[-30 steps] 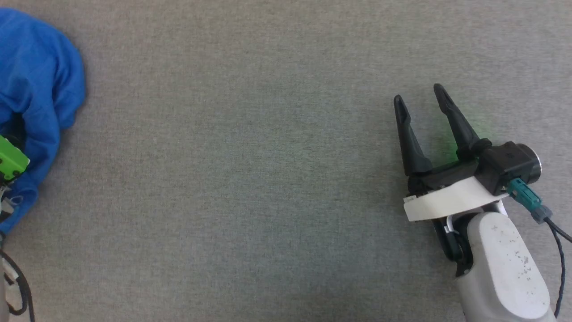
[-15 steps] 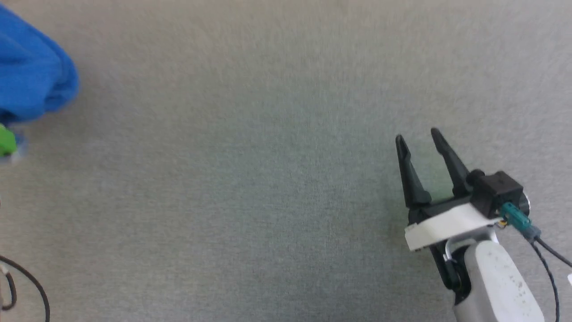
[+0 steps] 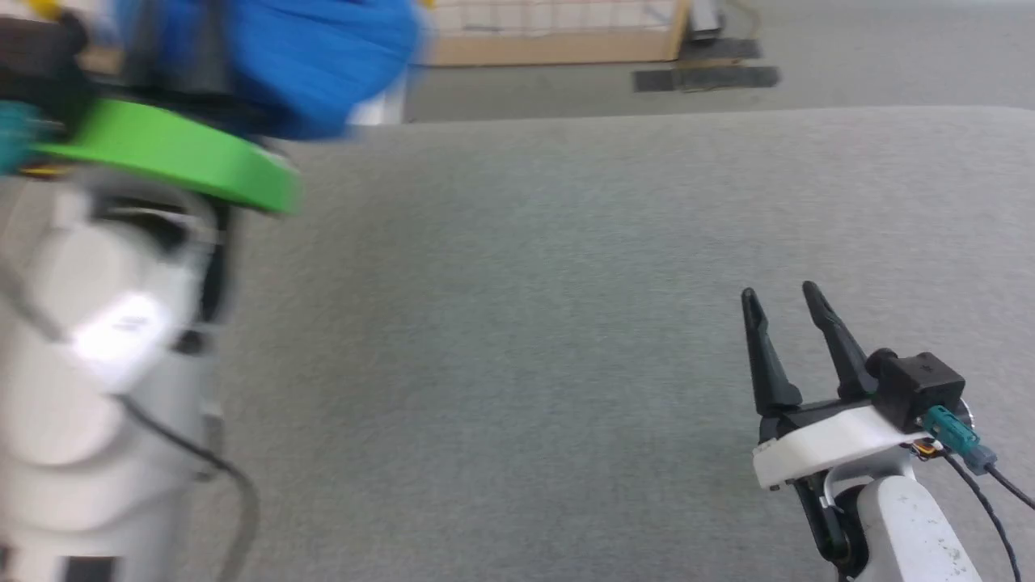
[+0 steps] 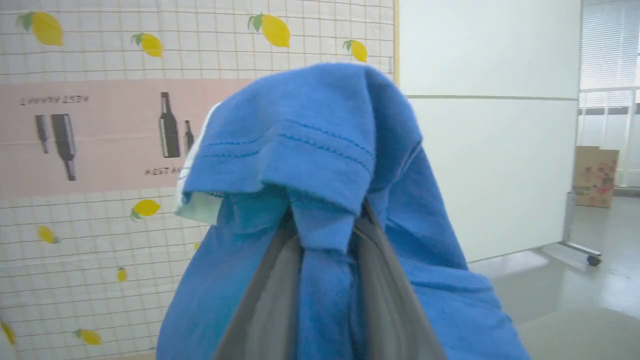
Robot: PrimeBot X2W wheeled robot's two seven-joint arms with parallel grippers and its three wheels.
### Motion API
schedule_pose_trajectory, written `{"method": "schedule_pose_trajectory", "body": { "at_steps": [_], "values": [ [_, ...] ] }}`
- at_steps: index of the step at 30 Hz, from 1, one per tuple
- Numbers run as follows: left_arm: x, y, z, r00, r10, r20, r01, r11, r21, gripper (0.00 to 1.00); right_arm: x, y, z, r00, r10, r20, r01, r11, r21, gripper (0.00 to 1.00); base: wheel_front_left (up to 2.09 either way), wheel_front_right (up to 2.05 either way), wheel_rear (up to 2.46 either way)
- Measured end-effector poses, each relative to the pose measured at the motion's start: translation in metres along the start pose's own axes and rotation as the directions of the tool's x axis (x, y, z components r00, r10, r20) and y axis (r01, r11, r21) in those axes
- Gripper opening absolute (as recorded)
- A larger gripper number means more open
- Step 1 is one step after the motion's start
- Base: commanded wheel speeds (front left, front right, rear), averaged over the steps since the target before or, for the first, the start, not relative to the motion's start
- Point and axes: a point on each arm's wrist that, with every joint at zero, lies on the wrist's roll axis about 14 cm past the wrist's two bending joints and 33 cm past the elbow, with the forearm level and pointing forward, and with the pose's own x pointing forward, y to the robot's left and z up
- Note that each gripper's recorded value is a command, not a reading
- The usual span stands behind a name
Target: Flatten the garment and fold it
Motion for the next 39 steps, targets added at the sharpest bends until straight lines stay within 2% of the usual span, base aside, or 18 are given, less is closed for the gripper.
{"method": "schedule_pose_trajectory", "body": {
  "at_steps": [4, 7, 9, 11, 13, 14, 15, 16, 17, 18, 20, 22, 25, 28, 30, 34, 36, 39],
  "values": [
    [0.008, -0.069, -0.027, 0.988, -0.144, -0.052, 0.135, 0.981, -0.139, 0.00, -0.013, -0.020, 0.012, 0.998, -0.059, 0.028, 0.060, 0.998, -0.018, 1.00, 0.00, 0.00, 0.00],
    [0.000, -0.120, -0.069, 0.952, -0.257, -0.164, 0.211, 0.944, -0.252, 0.00, -0.023, -0.034, 0.020, 0.994, -0.105, 0.044, 0.106, 0.994, -0.027, 1.00, 0.00, 0.00, 0.00],
    [-0.019, -0.151, -0.111, 0.893, -0.340, -0.295, 0.248, 0.919, -0.307, 0.00, -0.031, -0.044, 0.024, 0.990, -0.135, 0.051, 0.137, 0.990, -0.034, 1.00, 0.00, 0.00, 0.00],
    [-0.044, -0.173, -0.154, 0.806, -0.399, -0.438, 0.257, 0.902, -0.347, 0.00, -0.037, -0.051, 0.025, 0.986, -0.158, 0.052, 0.160, 0.986, -0.038, 1.00, 0.00, 0.00, 0.00],
    [-0.079, -0.192, -0.197, 0.676, -0.453, -0.581, 0.235, 0.880, -0.412, 0.00, -0.043, -0.057, 0.027, 0.982, -0.179, 0.052, 0.181, 0.982, -0.043, 1.00, 0.00, 0.00, 0.00],
    [-0.094, -0.198, -0.212, 0.620, -0.466, -0.631, 0.222, 0.876, -0.429, 0.24, -0.045, -0.059, 0.028, 0.981, -0.186, 0.054, 0.188, 0.981, -0.045, 1.00, 0.00, 0.00, 0.00],
    [-0.114, -0.204, -0.230, 0.527, -0.485, -0.698, 0.214, 0.870, -0.444, 0.71, -0.048, -0.062, 0.029, 0.979, -0.195, 0.056, 0.197, 0.979, -0.046, 1.00, 0.00, 0.00, 0.00],
    [-0.134, -0.210, -0.244, 0.437, -0.505, -0.745, 0.210, 0.862, -0.462, 1.00, -0.050, -0.065, 0.029, 0.978, -0.203, 0.056, 0.206, 0.977, -0.048, 1.00, 0.00, 0.00, 0.00],
    [-0.149, -0.213, -0.253, 0.371, -0.515, -0.772, 0.188, 0.856, -0.481, 1.00, -0.051, -0.067, 0.029, 0.976, -0.210, 0.056, 0.213, 0.976, -0.049, 1.00, 0.00, 0.00, 0.00],
    [-0.158, -0.215, -0.258, 0.335, -0.521, -0.785, 0.177, 0.853, -0.491, 1.00, -0.052, -0.068, 0.029, 0.975, -0.214, 0.055, 0.217, 0.975, -0.050, 1.00, 0.00, 0.00, 0.00],
    [-0.166, -0.214, -0.262, 0.296, -0.525, -0.798, 0.161, 0.851, -0.500, 1.00, -0.052, -0.068, 0.028, 0.976, -0.214, 0.050, 0.216, 0.975, -0.050, 1.00, 0.00, 0.00, 0.00],
    [-0.163, -0.210, -0.261, 0.314, -0.518, -0.796, 0.148, 0.855, -0.497, 1.00, -0.050, -0.066, 0.026, 0.977, -0.207, 0.045, 0.209, 0.977, -0.049, 1.00, 0.00, 0.00, 0.00],
    [-0.154, -0.198, -0.253, 0.394, -0.492, -0.777, 0.108, 0.864, -0.492, 1.00, -0.047, -0.060, 0.025, 0.981, -0.189, 0.040, 0.191, 0.980, -0.049, 1.00, 0.00, 0.00, 0.00],
    [-0.135, -0.181, -0.235, 0.535, -0.444, -0.718, 0.055, 0.867, -0.495, 1.00, -0.044, -0.053, 0.025, 0.985, -0.168, 0.039, 0.170, 0.984, -0.048, 1.00, 0.00, 0.00, 0.00],
    [-0.115, -0.161, -0.215, 0.665, -0.373, -0.647, 0.027, 0.878, -0.478, 1.00, -0.040, -0.047, 0.026, 0.988, -0.149, 0.040, 0.151, 0.987, -0.047, 1.00, 0.00, 0.00, 0.00],
    [-0.086, -0.101, -0.170, 0.870, -0.156, -0.467, -0.029, 0.930, -0.365, 1.00, -0.030, -0.032, 0.029, 0.994, -0.098, 0.050, 0.101, 0.994, -0.045, 1.00, 0.00, 0.00, 0.00],
    [-0.086, -0.074, -0.153, 0.918, -0.057, -0.393, -0.072, 0.949, -0.308, 1.00, -0.025, -0.025, 0.030, 0.996, -0.077, 0.054, 0.079, 0.996, -0.042, 1.00, 0.00, 0.00, 0.00],
    [-0.101, -0.038, -0.141, 0.941, 0.065, -0.333, -0.143, 0.966, -0.215, 1.00, -0.018, -0.012, 0.030, 0.998, -0.036, 0.054, 0.039, 0.998, -0.041, 1.00, 0.00, 0.00, 0.00]
  ]
}}
